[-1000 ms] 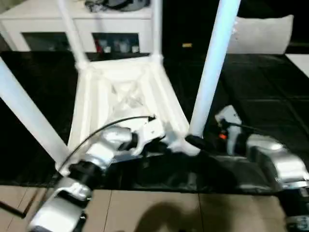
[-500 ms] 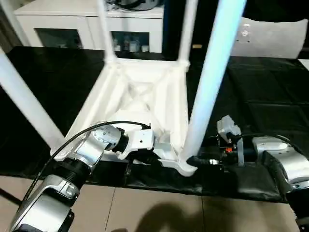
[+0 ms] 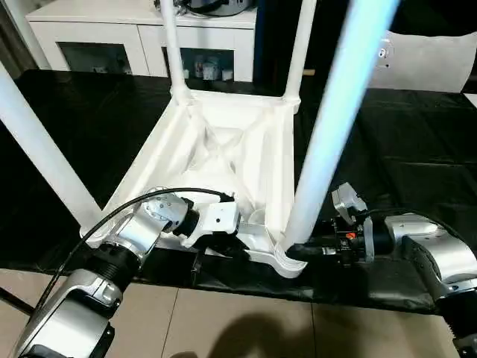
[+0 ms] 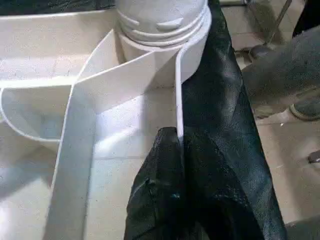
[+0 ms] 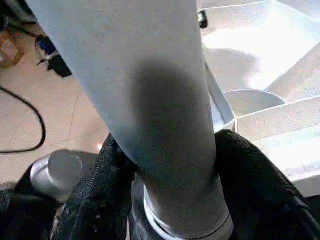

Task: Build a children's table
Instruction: Rotate leg to tighten

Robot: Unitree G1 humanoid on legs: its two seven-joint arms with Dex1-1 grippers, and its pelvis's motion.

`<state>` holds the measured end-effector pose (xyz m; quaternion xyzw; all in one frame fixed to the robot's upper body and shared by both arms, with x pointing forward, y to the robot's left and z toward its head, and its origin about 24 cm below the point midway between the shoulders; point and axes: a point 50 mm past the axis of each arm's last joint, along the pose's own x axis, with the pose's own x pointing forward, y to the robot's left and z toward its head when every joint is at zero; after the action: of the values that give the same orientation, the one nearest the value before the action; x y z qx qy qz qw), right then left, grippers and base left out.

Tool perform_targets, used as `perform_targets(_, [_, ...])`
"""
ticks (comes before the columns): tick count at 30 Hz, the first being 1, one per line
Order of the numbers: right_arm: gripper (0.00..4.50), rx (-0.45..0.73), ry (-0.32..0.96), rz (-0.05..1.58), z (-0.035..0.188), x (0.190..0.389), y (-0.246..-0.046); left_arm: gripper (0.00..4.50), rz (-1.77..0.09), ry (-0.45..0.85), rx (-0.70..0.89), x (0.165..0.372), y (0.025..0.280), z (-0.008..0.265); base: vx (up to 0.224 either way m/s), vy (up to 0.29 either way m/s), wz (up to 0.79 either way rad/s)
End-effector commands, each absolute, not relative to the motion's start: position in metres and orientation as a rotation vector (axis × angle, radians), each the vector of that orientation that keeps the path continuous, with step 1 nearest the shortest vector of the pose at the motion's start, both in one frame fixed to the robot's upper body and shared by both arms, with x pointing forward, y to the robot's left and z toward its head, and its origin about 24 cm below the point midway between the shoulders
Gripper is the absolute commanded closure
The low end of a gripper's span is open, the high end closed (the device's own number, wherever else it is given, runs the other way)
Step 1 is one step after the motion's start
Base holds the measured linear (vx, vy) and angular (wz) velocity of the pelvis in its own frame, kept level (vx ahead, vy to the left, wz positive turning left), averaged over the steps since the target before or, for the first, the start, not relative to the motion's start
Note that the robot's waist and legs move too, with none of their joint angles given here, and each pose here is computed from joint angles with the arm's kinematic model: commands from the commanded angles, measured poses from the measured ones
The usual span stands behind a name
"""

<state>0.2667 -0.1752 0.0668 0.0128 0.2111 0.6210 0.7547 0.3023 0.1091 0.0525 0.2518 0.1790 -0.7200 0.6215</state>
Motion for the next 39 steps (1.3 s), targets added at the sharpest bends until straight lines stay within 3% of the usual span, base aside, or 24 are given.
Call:
perform_targets(1, [2.35,0.085,0.426,1.338,0.072,0.268,-0.163,4.50,-1.611,0.399,0.541,0.303,0.102,0.054,0.000,0.000,0.00])
perform_targets(4, [2.38,0.046,0.438,1.144,0.066,0.281,-0.153,4.50,-1.512,0.417,0.486,0.305,0.098,0.054,0.000,0.000,0.00])
perform_targets(5, [2.39,0.049,0.449,1.014,0.063,0.290,-0.149,4.50,-1.459,0.414,0.449,0.307,0.094,0.054,0.000,0.000,0.00])
perform_targets(10, [2.44,0.076,0.463,0.776,0.059,0.308,-0.141,4.50,-1.320,0.406,0.371,0.313,0.080,0.056,0.000,0.000,0.00])
perform_targets(11, [2.45,0.073,0.461,0.665,0.057,0.317,-0.133,4.50,-1.206,0.413,0.323,0.319,0.070,0.057,0.000,0.000,0.00])
perform_targets(14, [2.45,0.076,0.447,0.557,0.054,0.326,-0.121,4.50,-1.072,0.401,0.287,0.328,0.057,0.060,0.000,0.000,0.00])
perform_targets(15, [2.45,0.074,0.435,0.561,0.054,0.327,-0.120,4.50,-1.066,0.397,0.288,0.328,0.055,0.060,0.000,0.000,0.00])
perform_targets(18, [1.80,0.086,0.393,0.606,0.059,0.327,-0.115,4.50,-1.047,0.380,0.302,0.331,0.050,0.063,0.000,0.000,0.00])
perform_targets(24, [1.25,0.071,0.355,0.651,0.062,0.321,-0.123,4.50,-1.041,0.365,0.345,0.332,0.051,0.065,0.000,0.000,0.00])
perform_targets(27, [0.93,0.052,0.345,0.687,0.063,0.316,-0.140,4.50,-1.110,0.354,0.380,0.328,0.057,0.062,0.000,0.000,0.00])
perform_targets(33, [0.89,-0.018,0.340,0.802,0.066,0.307,-0.165,4.50,-1.216,0.362,0.403,0.321,0.070,0.058,0.000,0.000,0.00])
perform_targets(39, [0.32,-0.082,0.363,0.947,0.073,0.297,-0.186,4.50,-1.415,0.357,0.502,0.311,0.083,0.056,0.000,0.000,0.00])
